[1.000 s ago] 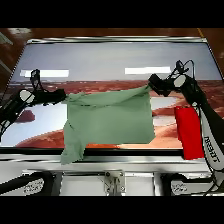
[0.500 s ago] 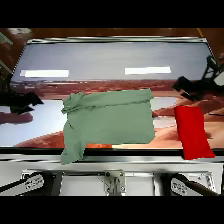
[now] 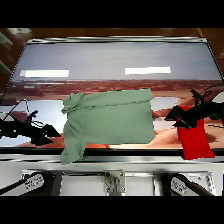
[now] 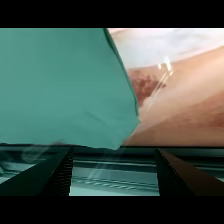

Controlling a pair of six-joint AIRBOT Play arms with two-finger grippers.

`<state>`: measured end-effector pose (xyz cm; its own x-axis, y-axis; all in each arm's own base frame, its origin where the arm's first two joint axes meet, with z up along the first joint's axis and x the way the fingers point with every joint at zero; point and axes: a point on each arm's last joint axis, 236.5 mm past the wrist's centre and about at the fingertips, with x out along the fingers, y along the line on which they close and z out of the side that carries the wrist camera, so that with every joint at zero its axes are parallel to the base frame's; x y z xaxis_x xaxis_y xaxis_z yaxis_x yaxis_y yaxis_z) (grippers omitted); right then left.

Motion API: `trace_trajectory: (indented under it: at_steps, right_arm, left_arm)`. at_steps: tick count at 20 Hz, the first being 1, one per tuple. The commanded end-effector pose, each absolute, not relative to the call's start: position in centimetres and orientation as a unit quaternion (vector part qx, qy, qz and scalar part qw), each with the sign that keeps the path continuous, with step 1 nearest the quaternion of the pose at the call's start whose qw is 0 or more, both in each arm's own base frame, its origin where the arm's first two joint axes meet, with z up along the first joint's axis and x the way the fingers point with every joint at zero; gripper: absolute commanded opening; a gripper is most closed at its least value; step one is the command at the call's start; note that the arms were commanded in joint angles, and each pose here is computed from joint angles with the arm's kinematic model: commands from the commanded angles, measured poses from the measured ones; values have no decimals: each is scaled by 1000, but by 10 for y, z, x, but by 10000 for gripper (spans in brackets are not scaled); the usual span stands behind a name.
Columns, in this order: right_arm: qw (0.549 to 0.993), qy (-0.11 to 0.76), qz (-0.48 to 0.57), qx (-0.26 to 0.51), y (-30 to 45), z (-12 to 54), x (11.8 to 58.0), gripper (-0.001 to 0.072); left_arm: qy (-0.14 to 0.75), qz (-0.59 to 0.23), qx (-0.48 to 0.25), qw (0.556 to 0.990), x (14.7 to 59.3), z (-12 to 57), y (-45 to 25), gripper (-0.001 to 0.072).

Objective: Fold the shirts.

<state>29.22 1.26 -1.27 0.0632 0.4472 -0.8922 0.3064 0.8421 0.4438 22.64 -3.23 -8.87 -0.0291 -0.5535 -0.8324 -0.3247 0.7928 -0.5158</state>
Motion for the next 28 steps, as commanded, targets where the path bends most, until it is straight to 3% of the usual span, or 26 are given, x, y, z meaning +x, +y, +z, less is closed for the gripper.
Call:
trace_trajectory:
  at_steps: [1, 3, 7, 10, 11, 18, 22, 28]
  right_arm:
    - [672, 676, 65, 293, 23, -18, 292, 616]
    - [674, 675, 65, 294, 23, -18, 293, 616]
    - [671, 677, 64, 296, 24, -18, 292, 616]
    - [662, 687, 62, 292, 23, -22, 285, 637]
    - [654, 697, 58, 289, 23, -28, 277, 652]
    - [595, 726, 26, 344, 44, -83, 232, 676]
    - [598, 699, 20, 392, 60, -93, 240, 676]
    - [640, 692, -7, 332, 80, -112, 254, 676]
  left_arm:
    - [710, -102, -295, 631, 226, -108, -49, 694]
    - [719, -111, -280, 627, 226, -117, -58, 692]
    - [720, -147, -283, 617, 230, -124, -87, 545]
    - [718, -158, -291, 613, 231, -121, -98, 86]
    - [720, -161, -291, 608, 229, -120, -99, 35]
    - [721, -172, -289, 606, 226, -114, -101, 35]
    - [712, -174, -284, 618, 230, -107, -100, 35]
    - [708, -173, -283, 623, 232, -107, -100, 35]
